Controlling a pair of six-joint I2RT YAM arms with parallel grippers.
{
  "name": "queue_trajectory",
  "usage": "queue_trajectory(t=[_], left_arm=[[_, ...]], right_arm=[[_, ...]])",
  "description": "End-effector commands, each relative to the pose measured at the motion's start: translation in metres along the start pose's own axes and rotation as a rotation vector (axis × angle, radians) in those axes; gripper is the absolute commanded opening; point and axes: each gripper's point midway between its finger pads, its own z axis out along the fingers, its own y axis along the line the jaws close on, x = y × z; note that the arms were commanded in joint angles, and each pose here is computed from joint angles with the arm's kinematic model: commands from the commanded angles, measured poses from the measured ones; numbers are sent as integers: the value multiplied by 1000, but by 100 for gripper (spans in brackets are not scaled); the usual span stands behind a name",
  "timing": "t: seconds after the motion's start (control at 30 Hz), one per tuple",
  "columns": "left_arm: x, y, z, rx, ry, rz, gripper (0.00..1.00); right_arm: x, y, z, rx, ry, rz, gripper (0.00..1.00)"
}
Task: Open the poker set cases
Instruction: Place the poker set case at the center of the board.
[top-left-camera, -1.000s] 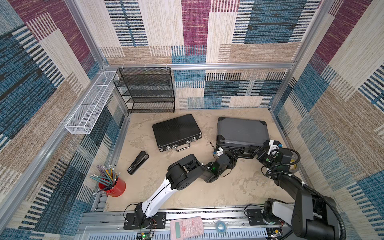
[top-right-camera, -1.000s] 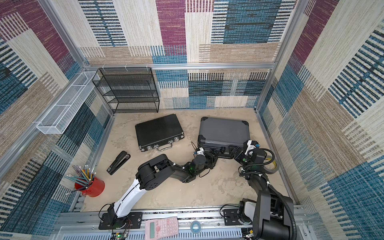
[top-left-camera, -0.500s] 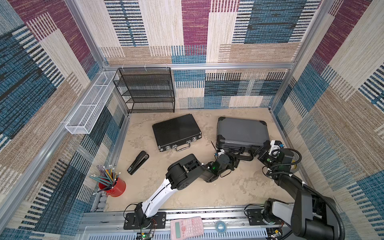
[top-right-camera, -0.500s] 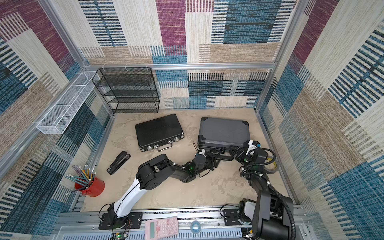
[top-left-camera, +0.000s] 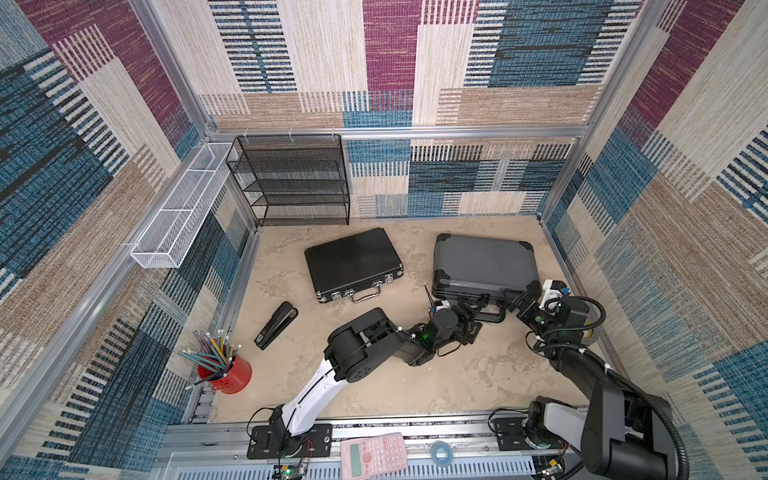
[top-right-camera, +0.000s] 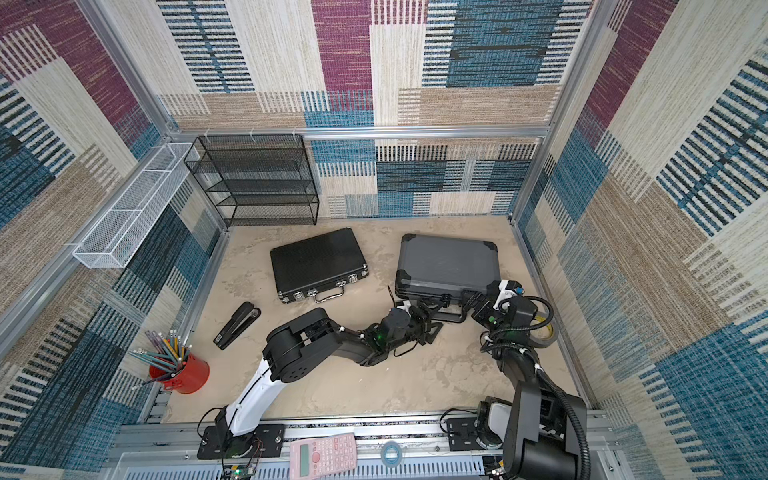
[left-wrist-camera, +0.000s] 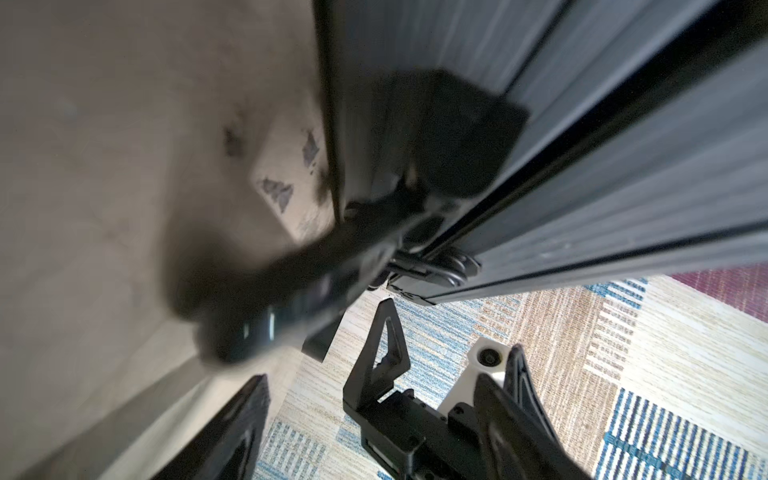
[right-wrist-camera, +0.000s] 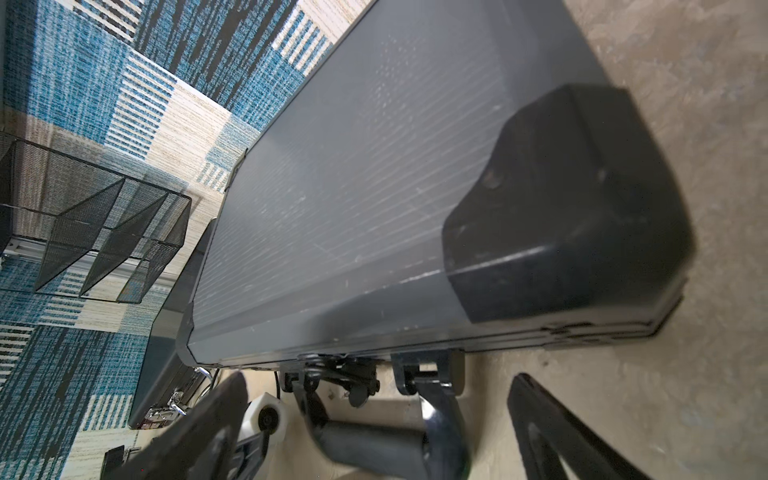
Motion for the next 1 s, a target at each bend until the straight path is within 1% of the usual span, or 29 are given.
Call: queue_trajectory(t=[0.0, 0.1, 0.33, 0.47, 0.83, 0.97], left_arm=[[4, 10, -5, -74, 20, 64, 83], [7, 13, -9, -100, 31, 89, 87], [8, 14, -17, -127, 35, 156, 88], [9, 8, -18, -117, 35, 189, 88], [-10, -23, -35, -121, -41, 379, 89], [-15, -41, -44, -133, -87, 506, 89]], right_arm=[[-5, 3, -2, -6, -19, -33, 99], [-6, 5, -3, -12, -26, -45, 100], [-5, 13, -6, -54, -31, -68, 99], [-4, 20, -8, -86, -37, -90, 100], [1, 31, -15, -153, -51, -128, 100], [3, 35, -16, -177, -44, -129, 99]])
